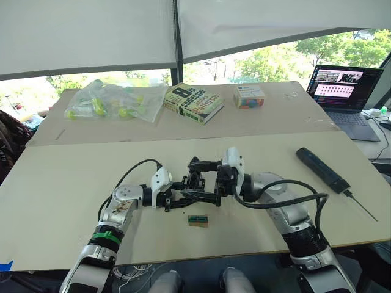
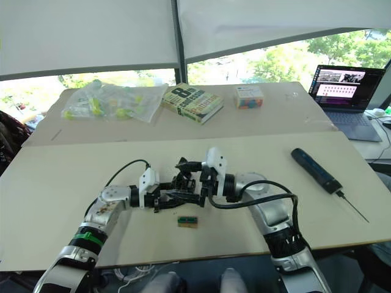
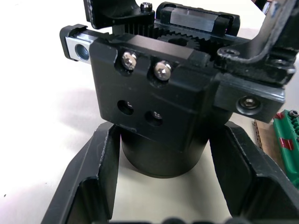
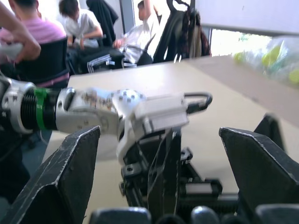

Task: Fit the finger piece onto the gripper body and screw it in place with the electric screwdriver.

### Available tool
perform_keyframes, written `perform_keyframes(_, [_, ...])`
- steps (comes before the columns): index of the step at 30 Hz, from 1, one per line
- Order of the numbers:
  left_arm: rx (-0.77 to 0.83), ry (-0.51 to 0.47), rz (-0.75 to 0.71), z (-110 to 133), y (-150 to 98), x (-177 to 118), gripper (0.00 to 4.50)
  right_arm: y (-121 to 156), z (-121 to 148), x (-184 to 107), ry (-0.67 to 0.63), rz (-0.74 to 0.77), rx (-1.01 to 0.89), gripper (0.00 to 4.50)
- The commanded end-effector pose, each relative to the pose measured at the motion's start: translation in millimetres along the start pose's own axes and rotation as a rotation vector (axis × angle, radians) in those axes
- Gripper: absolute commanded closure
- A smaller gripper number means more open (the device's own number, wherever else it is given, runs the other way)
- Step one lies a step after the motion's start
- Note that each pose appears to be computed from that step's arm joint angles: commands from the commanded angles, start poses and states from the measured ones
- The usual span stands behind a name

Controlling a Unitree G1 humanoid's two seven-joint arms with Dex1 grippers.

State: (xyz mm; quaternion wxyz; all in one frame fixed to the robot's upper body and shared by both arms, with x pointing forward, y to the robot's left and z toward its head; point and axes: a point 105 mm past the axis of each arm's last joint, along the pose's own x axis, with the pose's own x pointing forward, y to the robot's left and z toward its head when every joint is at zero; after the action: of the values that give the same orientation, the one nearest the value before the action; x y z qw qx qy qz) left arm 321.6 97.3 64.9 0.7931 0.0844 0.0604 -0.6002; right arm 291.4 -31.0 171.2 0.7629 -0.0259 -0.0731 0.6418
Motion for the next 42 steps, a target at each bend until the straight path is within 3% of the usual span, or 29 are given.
perform_keyframes(1, [-0.034, 0.008, 0.011, -5.8, -1.6, -3.0, 0.39, 2.7, 28.4, -3.5, -0.095, 0.026, -0.083, 0.00])
perform_keyframes(2, [-0.038, 0.006, 0.016, -5.6, -0.9, -4.1, 0.06, 3.1, 33.3, -5.2, -0.107, 0.031, -0.096, 0.00])
perform_keyframes(12, [-0.071, 0.003, 0.075, -6.1, -1.3, -41.1, 0.06, -0.4, 63.0, -42.1, -0.113, -0.056, -0.182, 0.00])
perform_keyframes(17, [-0.062, -0.017, 0.144, 2.6, -2.1, -87.1, 0.06, -10.0, 58.0, -94.5, -0.018, -0.260, -0.199, 0.00])
perform_keyframes(23, [0.053, -0.125, 0.226, 45.4, -7.8, -126.1, 0.06, -11.9, 35.1, -193.4, 0.174, -0.620, -0.233, 0.00])
perform_keyframes(26, [0.075, -0.184, 0.238, 70.0, -12.9, -133.9, 0.06, -1.4, 26.2, -249.1, 0.251, -0.836, -0.234, 0.00])
perform_keyframes(32, [0.106, -0.236, 0.210, 99.7, -21.9, -130.4, 0.06, 43.2, 3.5, -325.0, 0.346, -1.164, -0.170, 0.00])
perform_keyframes(37, [0.093, -0.256, 0.159, 108.4, -31.5, -120.9, 0.06, 67.4, -11.8, -342.7, 0.358, -1.304, -0.108, 0.00])
perform_keyframes(42, [0.075, -0.261, 0.110, 111.7, -38.7, -112.9, 0.06, 38.5, 0.0, -336.5, 0.321, -1.308, -0.099, 0.00])
